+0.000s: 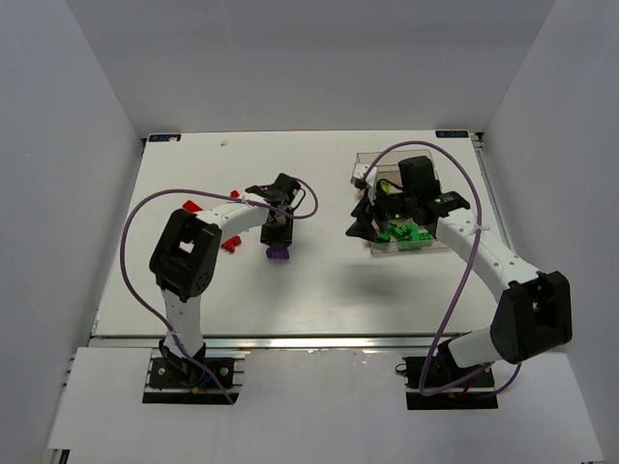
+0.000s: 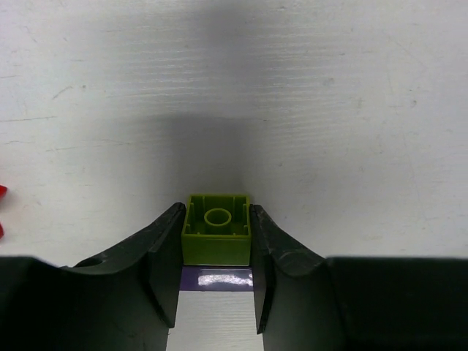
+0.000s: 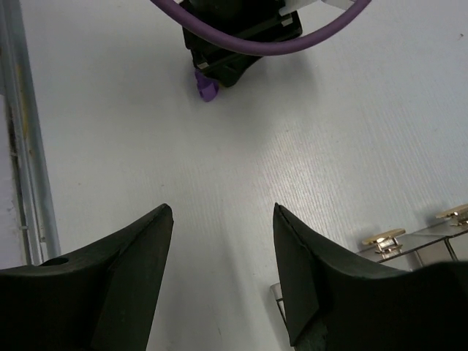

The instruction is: Sort the legos into containers by color

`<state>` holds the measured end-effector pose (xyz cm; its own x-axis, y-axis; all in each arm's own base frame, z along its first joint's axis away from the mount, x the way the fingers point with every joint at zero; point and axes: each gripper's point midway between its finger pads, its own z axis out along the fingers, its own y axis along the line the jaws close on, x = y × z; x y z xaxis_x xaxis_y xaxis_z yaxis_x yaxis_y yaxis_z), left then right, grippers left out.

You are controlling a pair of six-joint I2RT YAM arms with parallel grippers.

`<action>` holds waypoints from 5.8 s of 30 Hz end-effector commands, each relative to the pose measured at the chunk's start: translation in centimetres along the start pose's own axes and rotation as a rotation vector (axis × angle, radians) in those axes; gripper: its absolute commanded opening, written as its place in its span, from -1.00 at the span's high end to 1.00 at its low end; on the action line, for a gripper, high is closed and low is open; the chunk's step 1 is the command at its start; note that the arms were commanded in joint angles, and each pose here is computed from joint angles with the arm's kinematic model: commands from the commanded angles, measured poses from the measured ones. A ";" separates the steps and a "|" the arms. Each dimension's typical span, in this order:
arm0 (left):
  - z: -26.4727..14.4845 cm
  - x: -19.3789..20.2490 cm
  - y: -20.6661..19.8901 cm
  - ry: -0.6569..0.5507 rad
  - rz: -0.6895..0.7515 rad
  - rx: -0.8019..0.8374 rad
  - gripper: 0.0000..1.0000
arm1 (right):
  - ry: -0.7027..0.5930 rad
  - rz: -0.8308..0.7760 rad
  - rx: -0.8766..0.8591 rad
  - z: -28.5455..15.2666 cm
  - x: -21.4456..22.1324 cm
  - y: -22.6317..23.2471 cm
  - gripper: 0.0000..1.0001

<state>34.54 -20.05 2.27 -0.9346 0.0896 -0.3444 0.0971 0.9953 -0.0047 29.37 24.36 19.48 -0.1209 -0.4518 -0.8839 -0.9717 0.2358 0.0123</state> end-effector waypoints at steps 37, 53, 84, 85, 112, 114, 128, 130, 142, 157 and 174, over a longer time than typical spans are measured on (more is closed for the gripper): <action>-16.4 -9.4 -11.1 -0.392 -0.504 0.837 1.00 | -0.134 0.881 0.297 8.3 -5.9 -3.5 -0.31; -16.4 -9.6 -10.3 -0.405 -0.547 0.847 1.00 | -0.180 0.769 0.205 7.5 -6.4 -1.9 1.00; -16.0 -11.0 -12.6 -0.377 -0.415 0.900 1.00 | 0.065 0.551 0.821 -9.2 8.1 -16.2 1.00; -16.1 -10.9 -13.5 -0.371 -0.393 0.908 1.00 | 0.079 0.562 0.851 -9.7 8.7 -16.8 1.00; -12.7 -12.6 -24.6 -0.360 -0.138 0.899 0.86 | -0.122 0.354 0.456 -13.1 5.9 -15.8 -0.79; -12.2 -14.1 -24.8 -0.413 -0.128 0.874 0.86 | -0.132 0.334 0.411 -13.1 5.5 -14.6 -0.51; -5.9 -22.4 -26.6 -0.640 -0.092 0.697 0.59 | -0.199 0.332 0.295 -12.4 4.8 -10.1 0.93; -5.3 -23.0 -26.4 -0.662 -0.111 0.676 0.45 | -0.208 0.332 0.291 -12.3 4.8 -9.7 0.88; -5.1 -24.0 -27.0 -0.672 -0.137 0.685 -0.43 | -0.244 0.337 0.267 -12.2 4.4 -8.6 0.28; -17.1 -21.1 -9.7 -0.759 -0.306 0.506 1.00 | -0.296 -0.041 0.383 -12.6 2.4 -8.1 -0.79; -7.4 2.5 13.0 -0.129 -0.321 -0.072 -0.60 | -0.197 -0.050 -0.031 -3.9 0.2 -1.2 -0.62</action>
<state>33.62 -8.18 9.77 -0.7795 -0.3588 -0.5135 -0.2999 0.9334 -0.1971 30.05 20.53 20.16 -0.0758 -0.2757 -0.9583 -0.9803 0.1963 0.0210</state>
